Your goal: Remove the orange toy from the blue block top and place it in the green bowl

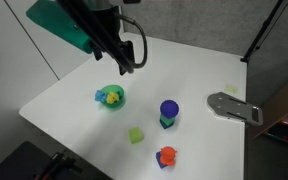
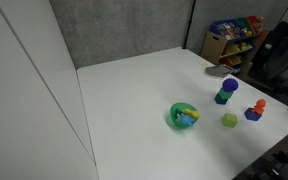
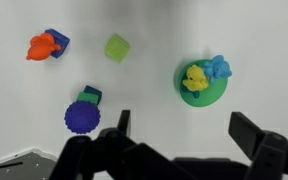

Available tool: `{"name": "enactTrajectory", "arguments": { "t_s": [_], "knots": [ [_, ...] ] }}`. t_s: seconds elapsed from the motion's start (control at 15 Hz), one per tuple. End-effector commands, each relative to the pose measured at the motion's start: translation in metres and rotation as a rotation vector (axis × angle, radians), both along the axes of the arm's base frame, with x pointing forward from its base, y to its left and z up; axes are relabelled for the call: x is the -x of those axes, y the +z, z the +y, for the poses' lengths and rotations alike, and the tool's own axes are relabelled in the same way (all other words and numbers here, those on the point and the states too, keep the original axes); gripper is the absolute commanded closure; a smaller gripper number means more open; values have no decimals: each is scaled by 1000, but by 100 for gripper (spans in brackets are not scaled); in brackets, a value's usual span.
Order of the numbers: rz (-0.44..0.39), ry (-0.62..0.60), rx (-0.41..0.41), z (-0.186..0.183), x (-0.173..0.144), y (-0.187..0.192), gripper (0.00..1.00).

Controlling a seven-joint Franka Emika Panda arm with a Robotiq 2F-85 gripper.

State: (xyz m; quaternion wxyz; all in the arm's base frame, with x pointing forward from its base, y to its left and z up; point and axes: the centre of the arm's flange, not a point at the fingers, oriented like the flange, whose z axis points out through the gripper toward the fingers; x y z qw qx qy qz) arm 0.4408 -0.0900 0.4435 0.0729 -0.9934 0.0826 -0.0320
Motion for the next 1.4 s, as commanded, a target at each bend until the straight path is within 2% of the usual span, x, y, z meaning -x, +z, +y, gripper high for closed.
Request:
{"name": "enactTrajectory", "arguments": {
  "t_s": [0.0, 0.4, 0.8, 1.33],
  "knots": [
    [-28, -36, 89, 22, -19, -22, 0],
    [-30, -97, 208, 29, -30, -97, 0],
    [5, -178, 332, -9, -22, -161, 0],
    [163, -317, 293, -79, -33, -242, 0]
  ]
}}
